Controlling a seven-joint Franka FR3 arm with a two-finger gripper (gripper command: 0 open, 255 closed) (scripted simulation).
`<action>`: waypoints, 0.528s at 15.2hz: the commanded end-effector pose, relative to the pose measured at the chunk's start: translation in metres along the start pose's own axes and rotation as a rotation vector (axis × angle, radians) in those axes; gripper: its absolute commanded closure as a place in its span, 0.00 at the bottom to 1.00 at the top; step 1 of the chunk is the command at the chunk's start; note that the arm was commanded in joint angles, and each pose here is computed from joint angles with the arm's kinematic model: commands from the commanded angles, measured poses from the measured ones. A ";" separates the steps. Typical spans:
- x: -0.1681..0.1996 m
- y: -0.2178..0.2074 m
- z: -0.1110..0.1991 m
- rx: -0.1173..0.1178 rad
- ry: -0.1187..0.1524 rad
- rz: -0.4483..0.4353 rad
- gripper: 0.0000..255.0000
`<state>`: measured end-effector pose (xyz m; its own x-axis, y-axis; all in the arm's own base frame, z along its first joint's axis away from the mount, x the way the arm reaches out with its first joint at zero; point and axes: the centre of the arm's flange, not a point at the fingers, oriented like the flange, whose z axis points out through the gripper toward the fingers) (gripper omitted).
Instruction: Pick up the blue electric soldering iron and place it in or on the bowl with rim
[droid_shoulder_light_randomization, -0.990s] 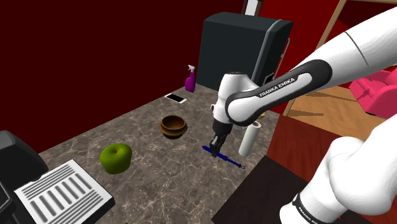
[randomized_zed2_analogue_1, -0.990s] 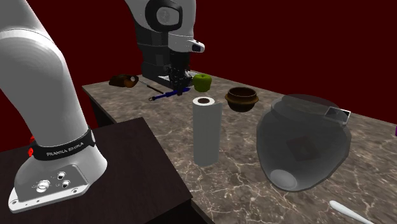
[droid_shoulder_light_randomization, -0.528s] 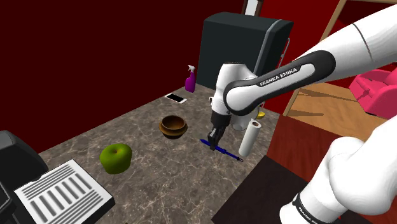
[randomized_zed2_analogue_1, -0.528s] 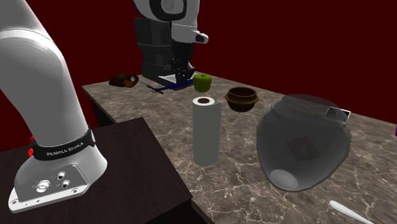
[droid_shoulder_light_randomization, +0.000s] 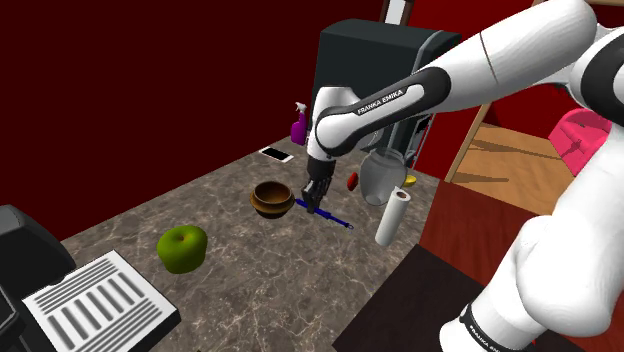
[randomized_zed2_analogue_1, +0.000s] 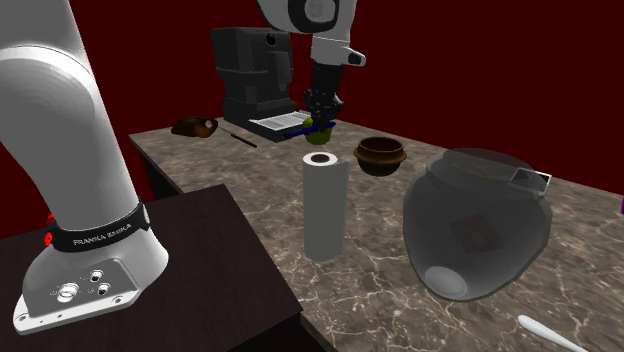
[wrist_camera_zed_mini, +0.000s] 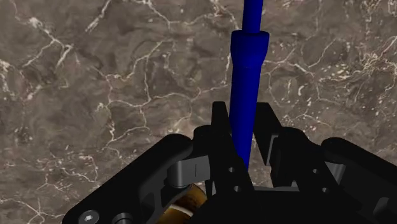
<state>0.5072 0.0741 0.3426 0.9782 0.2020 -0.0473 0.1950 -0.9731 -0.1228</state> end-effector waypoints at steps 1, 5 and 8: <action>0.027 0.009 -0.004 0.000 0.000 0.000 1.00; 0.077 0.025 -0.010 0.000 0.000 0.000 1.00; 0.115 0.037 -0.014 0.000 0.000 0.000 1.00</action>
<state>0.6126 0.0605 0.3478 0.9782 0.2022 -0.0473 0.1951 -0.9731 -0.1228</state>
